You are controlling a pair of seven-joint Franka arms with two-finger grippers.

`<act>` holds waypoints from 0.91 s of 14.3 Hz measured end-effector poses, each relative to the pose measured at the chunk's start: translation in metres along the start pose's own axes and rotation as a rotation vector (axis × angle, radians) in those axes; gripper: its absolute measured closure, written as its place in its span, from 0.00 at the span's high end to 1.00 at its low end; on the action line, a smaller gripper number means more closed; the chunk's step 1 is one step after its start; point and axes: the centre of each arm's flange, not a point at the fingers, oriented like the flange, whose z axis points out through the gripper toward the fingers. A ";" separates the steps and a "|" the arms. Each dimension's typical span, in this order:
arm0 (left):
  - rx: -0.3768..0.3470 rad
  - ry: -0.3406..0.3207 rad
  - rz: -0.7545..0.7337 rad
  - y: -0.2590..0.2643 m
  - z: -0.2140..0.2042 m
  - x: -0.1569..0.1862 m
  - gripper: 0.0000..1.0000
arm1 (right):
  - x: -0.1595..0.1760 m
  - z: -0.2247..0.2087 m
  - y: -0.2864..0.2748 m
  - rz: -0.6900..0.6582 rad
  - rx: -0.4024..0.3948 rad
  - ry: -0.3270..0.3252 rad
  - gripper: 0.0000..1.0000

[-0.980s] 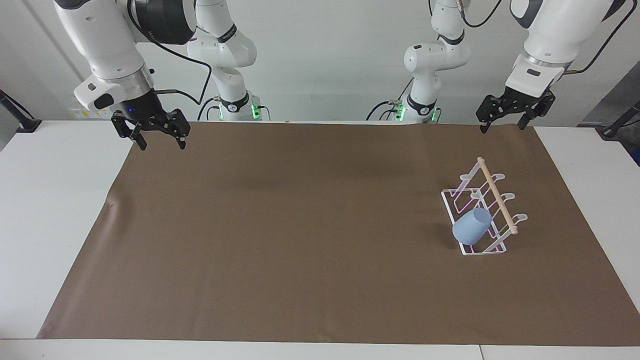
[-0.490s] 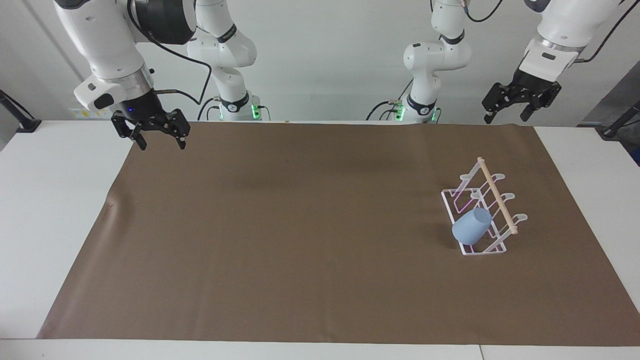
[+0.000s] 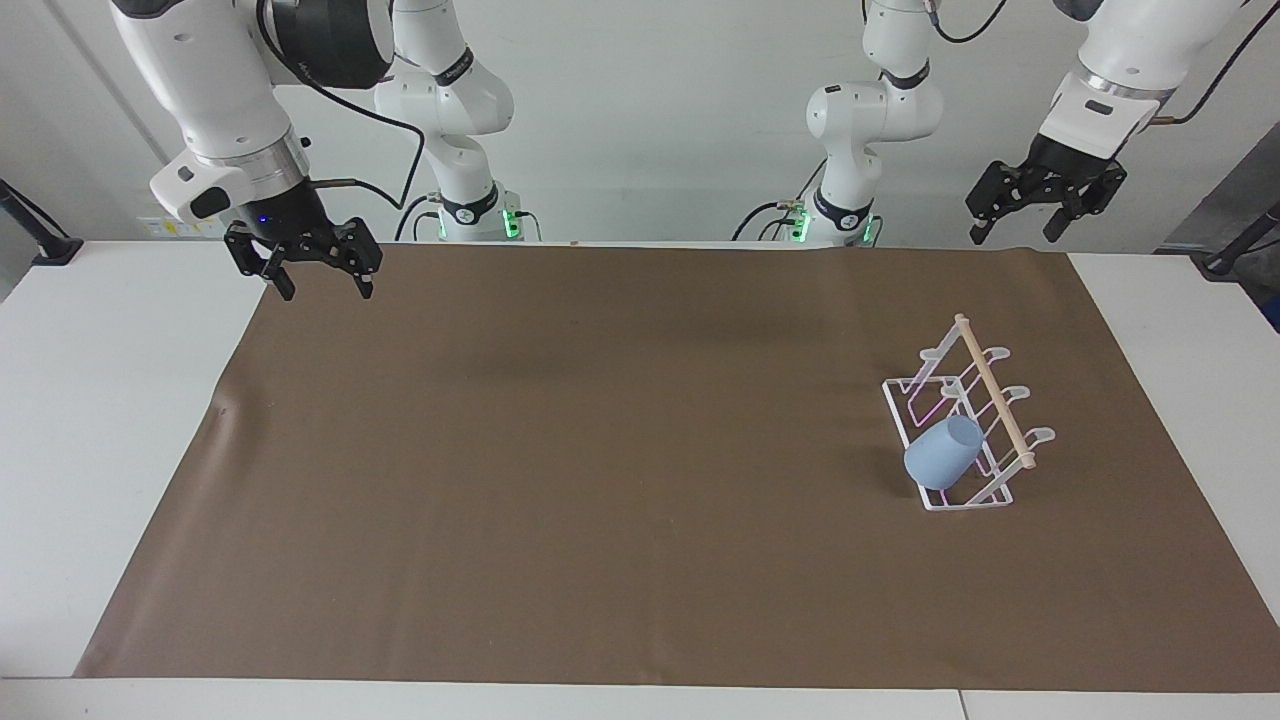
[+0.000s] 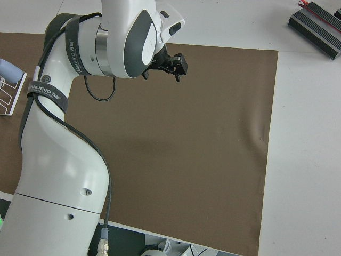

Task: Hang cup on cup holder

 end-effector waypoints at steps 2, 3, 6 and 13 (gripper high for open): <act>0.000 -0.006 0.001 0.000 0.000 -0.001 1.00 | 0.000 0.000 0.000 0.000 0.000 0.000 1.00; 0.001 -0.009 0.001 0.000 0.001 -0.001 1.00 | 0.000 0.000 0.000 -0.001 0.000 0.000 1.00; 0.001 -0.018 0.002 0.000 0.001 -0.002 1.00 | 0.000 0.000 -0.001 -0.002 0.000 0.000 1.00; 0.001 -0.017 0.011 0.005 0.001 -0.003 1.00 | 0.000 0.000 0.000 -0.001 0.000 0.000 1.00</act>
